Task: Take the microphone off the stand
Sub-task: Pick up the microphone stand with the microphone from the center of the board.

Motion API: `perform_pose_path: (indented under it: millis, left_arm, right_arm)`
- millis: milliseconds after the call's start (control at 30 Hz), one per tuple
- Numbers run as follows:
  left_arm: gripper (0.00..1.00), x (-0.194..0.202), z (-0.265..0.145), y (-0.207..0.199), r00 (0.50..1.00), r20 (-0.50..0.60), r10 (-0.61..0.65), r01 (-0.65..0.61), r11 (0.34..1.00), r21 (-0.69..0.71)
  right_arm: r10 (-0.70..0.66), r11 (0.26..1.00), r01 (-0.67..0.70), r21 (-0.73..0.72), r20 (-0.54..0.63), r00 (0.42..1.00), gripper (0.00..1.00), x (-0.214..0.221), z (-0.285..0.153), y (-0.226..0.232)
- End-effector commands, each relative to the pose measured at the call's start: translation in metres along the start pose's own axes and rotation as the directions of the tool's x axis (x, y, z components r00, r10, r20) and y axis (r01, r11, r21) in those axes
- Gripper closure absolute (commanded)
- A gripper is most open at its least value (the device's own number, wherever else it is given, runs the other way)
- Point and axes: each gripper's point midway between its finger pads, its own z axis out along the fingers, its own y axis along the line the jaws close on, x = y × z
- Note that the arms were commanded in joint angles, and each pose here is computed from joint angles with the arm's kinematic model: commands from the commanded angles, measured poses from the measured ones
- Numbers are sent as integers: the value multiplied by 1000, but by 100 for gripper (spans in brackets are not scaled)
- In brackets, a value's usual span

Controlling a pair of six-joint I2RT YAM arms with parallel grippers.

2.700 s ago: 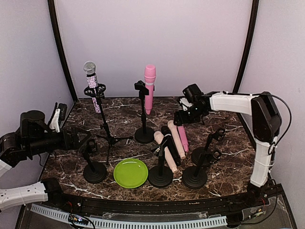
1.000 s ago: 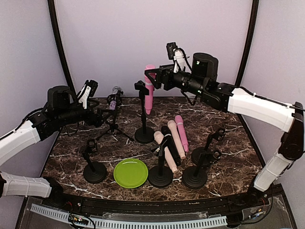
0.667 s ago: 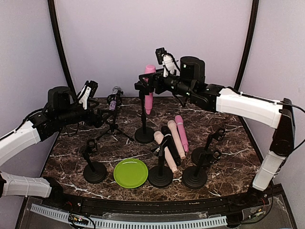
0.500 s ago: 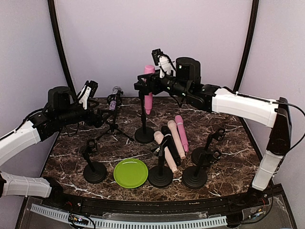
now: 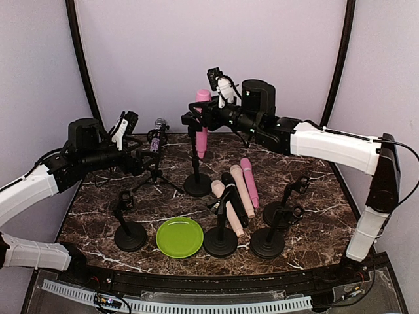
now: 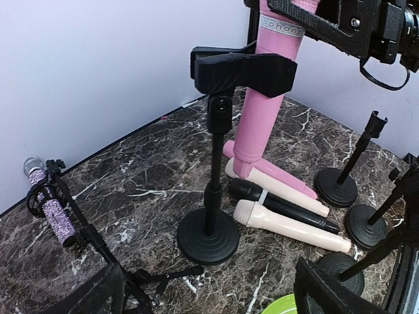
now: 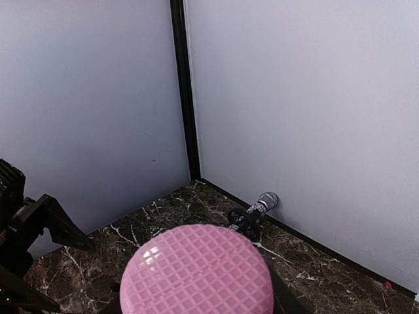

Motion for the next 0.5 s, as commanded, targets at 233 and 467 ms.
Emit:
perform_pose_path:
  millis: [233,467]
  left_arm:
    - [11,-3,22,-29,1000,21,-1,-3,981,192]
    - [11,6,27,-44,1000,22,18,-22,977,214]
  right_arm:
    - [88,968,-1,-252,333,939,100,-133,-60,28]
    - [188,936,-49,-349,378,906,100,-166,-88,31]
